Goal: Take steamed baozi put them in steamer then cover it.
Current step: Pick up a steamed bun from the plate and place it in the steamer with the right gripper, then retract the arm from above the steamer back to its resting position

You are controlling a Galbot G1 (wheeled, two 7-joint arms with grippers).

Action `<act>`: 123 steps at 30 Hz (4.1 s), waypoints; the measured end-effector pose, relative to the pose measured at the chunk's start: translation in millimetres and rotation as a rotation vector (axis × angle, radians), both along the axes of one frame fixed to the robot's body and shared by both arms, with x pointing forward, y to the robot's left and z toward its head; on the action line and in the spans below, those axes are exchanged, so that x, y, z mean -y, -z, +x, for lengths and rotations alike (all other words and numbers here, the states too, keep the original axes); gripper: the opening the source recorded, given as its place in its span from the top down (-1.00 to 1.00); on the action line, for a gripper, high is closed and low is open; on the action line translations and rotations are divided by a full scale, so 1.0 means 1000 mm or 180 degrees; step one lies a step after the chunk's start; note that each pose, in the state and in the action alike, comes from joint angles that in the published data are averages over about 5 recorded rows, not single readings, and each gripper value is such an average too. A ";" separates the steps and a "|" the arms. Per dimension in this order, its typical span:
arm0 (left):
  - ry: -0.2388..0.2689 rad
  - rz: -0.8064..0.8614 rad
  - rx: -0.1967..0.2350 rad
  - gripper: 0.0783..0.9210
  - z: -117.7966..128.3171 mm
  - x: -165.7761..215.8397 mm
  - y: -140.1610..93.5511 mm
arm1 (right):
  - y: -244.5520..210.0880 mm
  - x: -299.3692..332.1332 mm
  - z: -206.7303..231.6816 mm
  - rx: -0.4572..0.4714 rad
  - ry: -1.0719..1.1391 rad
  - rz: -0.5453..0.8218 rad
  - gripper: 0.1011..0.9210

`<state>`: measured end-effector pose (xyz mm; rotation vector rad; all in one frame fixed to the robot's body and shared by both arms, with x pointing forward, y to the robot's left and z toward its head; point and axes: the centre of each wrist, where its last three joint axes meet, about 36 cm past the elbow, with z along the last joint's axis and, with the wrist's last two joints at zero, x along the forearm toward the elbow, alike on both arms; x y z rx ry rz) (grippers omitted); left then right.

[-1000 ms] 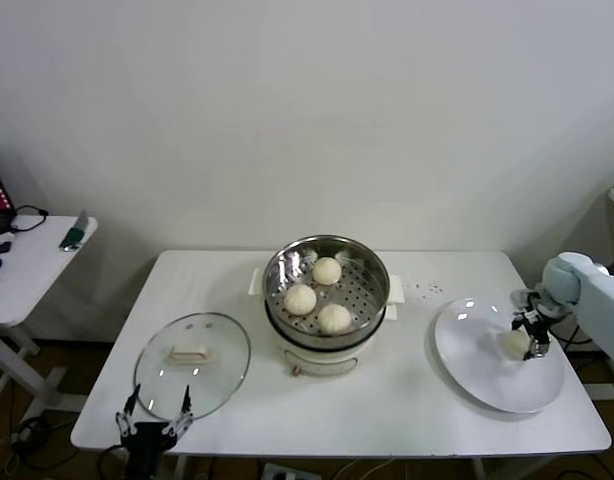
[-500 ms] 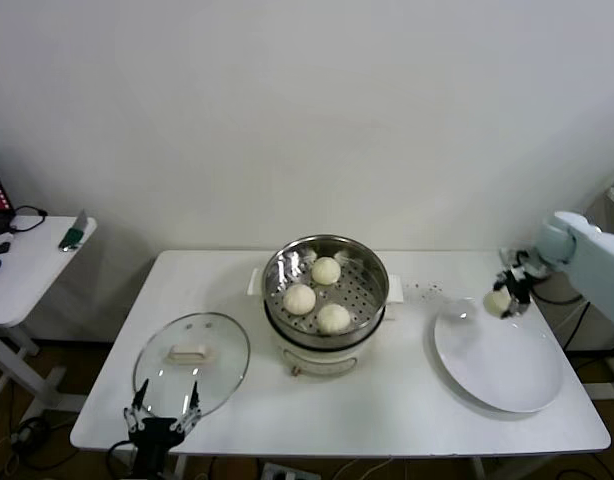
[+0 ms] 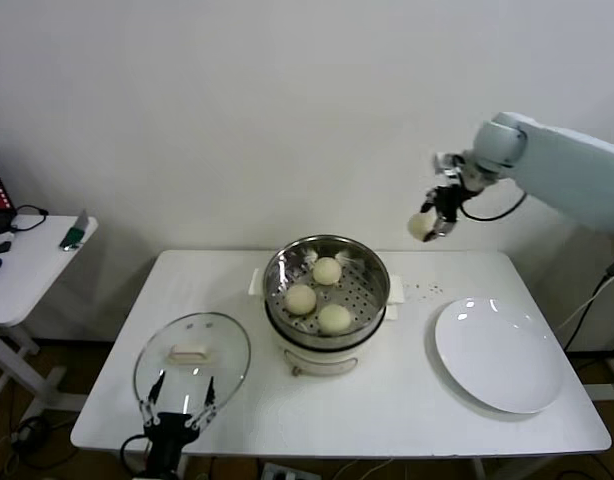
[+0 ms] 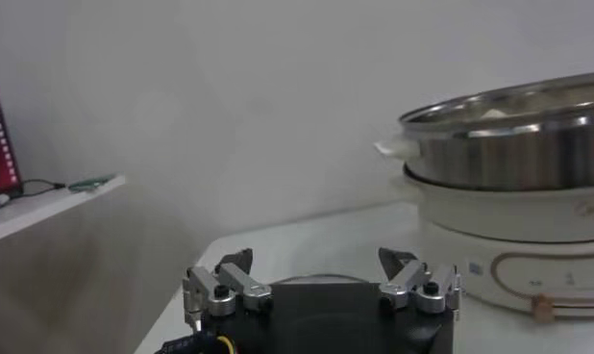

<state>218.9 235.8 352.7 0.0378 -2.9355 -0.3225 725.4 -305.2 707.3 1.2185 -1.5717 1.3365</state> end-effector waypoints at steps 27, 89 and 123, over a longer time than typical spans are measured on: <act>0.0082 0.0044 0.0081 -0.77 0.006 0.005 -0.004 | 0.086 -0.155 -0.027 -0.0529 -0.0319 -0.0220 -0.39; 0.0217 0.1576 0.0301 -0.77 0.031 -0.004 -0.036 | 0.145 0.035 -0.154 0.2275 0.0983 0.3455 -0.76; 0.0765 0.4581 -0.0059 -0.77 0.068 -0.019 0.065 | 0.247 0.112 -0.385 0.2835 0.3315 0.3969 -0.76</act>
